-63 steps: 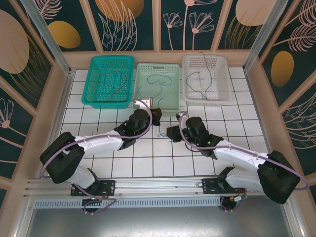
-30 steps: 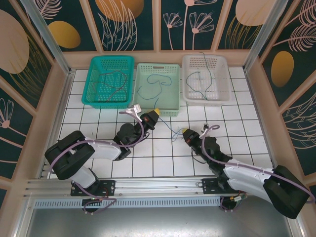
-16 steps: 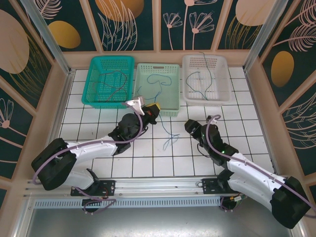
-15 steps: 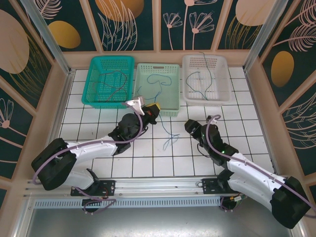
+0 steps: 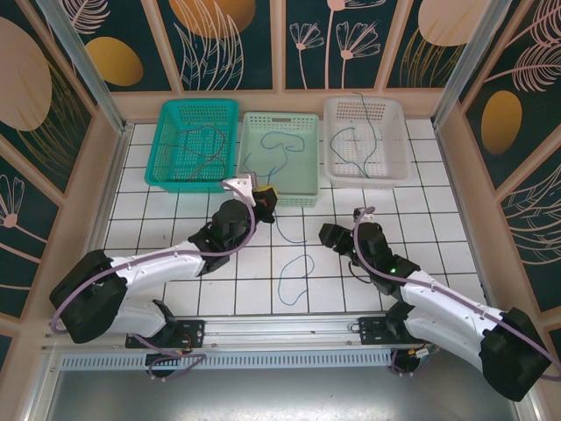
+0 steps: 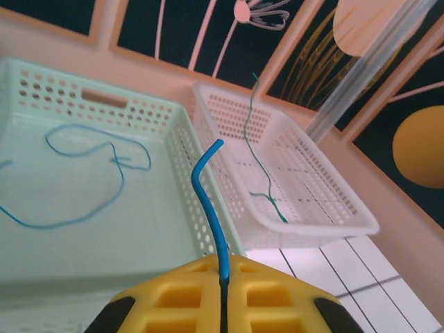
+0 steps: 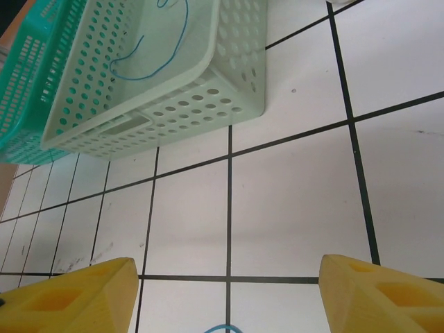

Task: Untangle the cables
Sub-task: Place the cable into the container.

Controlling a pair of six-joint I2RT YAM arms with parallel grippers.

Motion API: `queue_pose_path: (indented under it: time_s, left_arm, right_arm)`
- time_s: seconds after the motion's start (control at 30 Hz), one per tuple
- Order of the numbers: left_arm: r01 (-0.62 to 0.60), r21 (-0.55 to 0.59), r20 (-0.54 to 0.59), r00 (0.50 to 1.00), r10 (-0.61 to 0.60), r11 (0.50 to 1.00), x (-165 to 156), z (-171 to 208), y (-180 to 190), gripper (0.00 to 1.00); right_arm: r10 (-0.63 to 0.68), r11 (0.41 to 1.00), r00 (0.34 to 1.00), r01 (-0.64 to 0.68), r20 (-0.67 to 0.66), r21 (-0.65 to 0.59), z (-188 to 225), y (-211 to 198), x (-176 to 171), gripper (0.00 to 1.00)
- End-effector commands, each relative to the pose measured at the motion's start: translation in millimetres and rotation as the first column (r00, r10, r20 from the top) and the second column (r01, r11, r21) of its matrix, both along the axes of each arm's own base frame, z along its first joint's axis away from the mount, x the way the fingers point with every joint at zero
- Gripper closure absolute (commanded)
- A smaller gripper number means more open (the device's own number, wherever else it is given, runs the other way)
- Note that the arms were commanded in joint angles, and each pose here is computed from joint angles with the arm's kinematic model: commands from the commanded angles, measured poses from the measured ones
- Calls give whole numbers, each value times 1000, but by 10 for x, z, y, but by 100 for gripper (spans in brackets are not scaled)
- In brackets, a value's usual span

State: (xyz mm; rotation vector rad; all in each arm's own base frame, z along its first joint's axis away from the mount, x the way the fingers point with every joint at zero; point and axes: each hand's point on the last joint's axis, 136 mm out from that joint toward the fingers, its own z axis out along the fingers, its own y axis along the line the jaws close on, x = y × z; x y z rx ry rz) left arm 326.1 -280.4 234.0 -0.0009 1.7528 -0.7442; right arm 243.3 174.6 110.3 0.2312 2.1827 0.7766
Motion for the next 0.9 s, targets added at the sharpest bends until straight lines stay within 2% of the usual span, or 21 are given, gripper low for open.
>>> queue_pose_path:
  time_s: [0.0, 0.1, 0.27, 0.37, 0.43, 0.47, 0.53, 0.57, 0.63, 0.67, 0.73, 0.8, 0.87]
  left_arm:
    - [-76, 41, 66, 995, 73, 996, 286, 283, 169, 90]
    - [-91, 74, 76, 993, 85, 993, 634, 352, 234, 90]
    - [-48, 125, 0, 999, 48, 991, 1343, 287, 157, 90]
    - [-11, 191, -101, 994, 31, 981, 1723, -36, 57, 82]
    - [41, 231, -169, 986, -1, 972, 1840, -229, -60, 78]
    - [78, 227, -190, 981, -34, 971, 1842, -304, -133, 74]
    - [93, 218, -209, 977, -46, 971, 1818, -405, -155, 56]
    - [79, 223, -217, 976, -30, 972, 1813, -459, -123, 52]
    - [70, 228, -224, 974, -18, 971, 1780, -484, -83, 42]
    - [70, 220, -221, 975, -21, 973, 1746, -469, -72, 32]
    - [71, 191, -196, 980, -33, 979, 1654, -377, -50, 23]
    - [66, 173, -159, 987, -38, 983, 1510, -272, -9, 2]
    - [63, 183, -127, 991, -40, 981, 1354, -176, 13, 2]
  right_arm:
    - [20, 1000, 1000, -20, 13, 4, 41, 67, 33, 30]
    - [52, 998, 998, -52, -26, -23, -55, 121, 16, 32]
    - [74, 994, 994, -80, -75, -74, -153, 147, 5, 34]
    - [108, 991, 991, -114, -78, -72, -150, 198, -23, 35]
    - [124, 988, 989, -130, -77, -79, -134, 213, -40, 35]
    - [141, 985, 987, -148, -76, -89, -133, 221, -55, 36]
    - [169, 977, 983, -177, -71, -119, -120, 237, -71, 39]
    - [177, 973, 981, -187, -83, -136, -137, 235, -85, 41]
    - [183, 965, 976, -201, -119, -166, -194, 227, -107, 43]
    - [184, 962, 973, -208, -138, -180, -232, 224, -119, 43]
    - [186, 957, 970, -215, -157, -195, -285, 230, -121, 45]
    - [170, 957, 972, -203, -165, -208, -332, 222, -100, 46]
    - [139, 961, 977, -172, -160, -216, -349, 195, -60, 48]
